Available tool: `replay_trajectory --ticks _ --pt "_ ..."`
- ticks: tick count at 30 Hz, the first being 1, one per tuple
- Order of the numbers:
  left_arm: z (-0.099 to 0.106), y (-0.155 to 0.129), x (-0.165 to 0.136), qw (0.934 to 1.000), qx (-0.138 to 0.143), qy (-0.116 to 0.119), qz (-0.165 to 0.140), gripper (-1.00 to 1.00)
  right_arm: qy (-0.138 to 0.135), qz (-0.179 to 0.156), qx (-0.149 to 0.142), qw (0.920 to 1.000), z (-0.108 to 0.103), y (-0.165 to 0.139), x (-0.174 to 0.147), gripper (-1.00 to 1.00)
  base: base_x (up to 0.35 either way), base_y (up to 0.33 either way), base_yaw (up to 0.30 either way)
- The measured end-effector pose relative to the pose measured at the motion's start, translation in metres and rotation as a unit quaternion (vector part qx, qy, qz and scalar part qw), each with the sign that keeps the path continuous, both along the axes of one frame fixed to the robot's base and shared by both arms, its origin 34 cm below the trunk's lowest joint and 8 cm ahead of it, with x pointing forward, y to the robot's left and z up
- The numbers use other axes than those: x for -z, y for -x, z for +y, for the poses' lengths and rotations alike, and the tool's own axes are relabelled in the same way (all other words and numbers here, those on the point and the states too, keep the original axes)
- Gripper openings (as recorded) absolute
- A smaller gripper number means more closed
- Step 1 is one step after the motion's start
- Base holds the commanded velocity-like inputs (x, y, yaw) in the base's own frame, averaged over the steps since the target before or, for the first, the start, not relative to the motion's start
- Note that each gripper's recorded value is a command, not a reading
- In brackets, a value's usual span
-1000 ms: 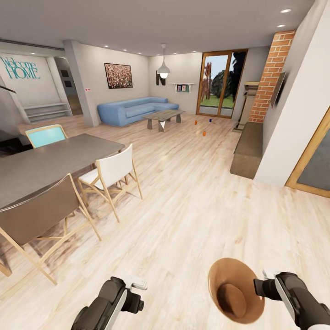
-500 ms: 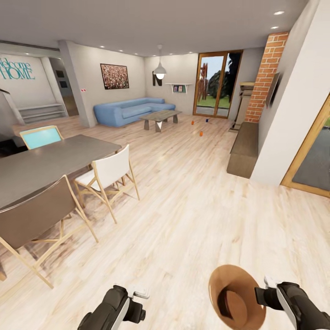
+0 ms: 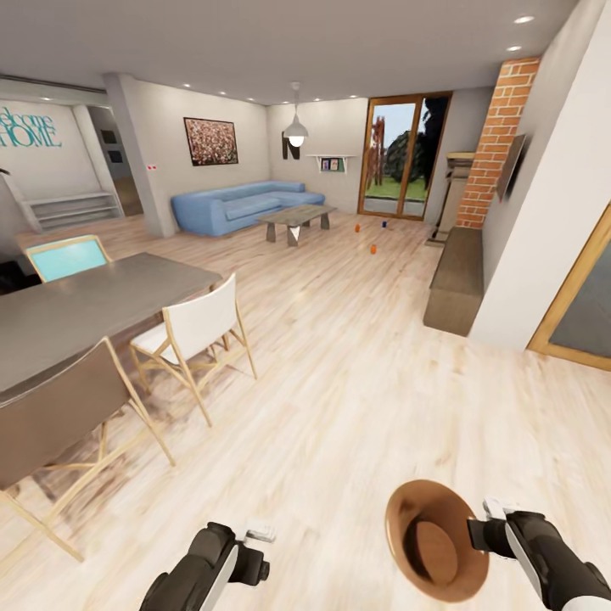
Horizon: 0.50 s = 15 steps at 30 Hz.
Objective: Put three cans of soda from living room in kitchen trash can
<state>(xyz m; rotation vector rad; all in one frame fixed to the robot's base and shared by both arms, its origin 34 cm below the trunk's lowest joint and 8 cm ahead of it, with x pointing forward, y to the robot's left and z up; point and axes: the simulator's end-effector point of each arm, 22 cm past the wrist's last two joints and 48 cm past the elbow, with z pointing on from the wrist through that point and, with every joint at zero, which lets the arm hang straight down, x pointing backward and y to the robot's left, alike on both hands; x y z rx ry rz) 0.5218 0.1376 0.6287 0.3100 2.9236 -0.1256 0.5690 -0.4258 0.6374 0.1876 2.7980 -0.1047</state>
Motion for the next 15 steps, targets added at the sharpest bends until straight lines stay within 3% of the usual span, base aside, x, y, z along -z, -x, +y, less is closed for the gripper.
replay_trajectory --ticks 9,15 --pt "0.000 0.001 0.000 1.0000 0.000 0.000 0.001 1.00 0.015 0.006 -0.011 0.9998 -0.005 0.003 0.001 -1.00 0.330 0.000 0.000" --pt "0.013 0.003 0.006 1.0000 -0.001 -0.006 -0.006 1.00 0.007 0.012 -0.018 0.9997 0.011 0.007 0.006 -1.00 0.342 0.000 0.000"
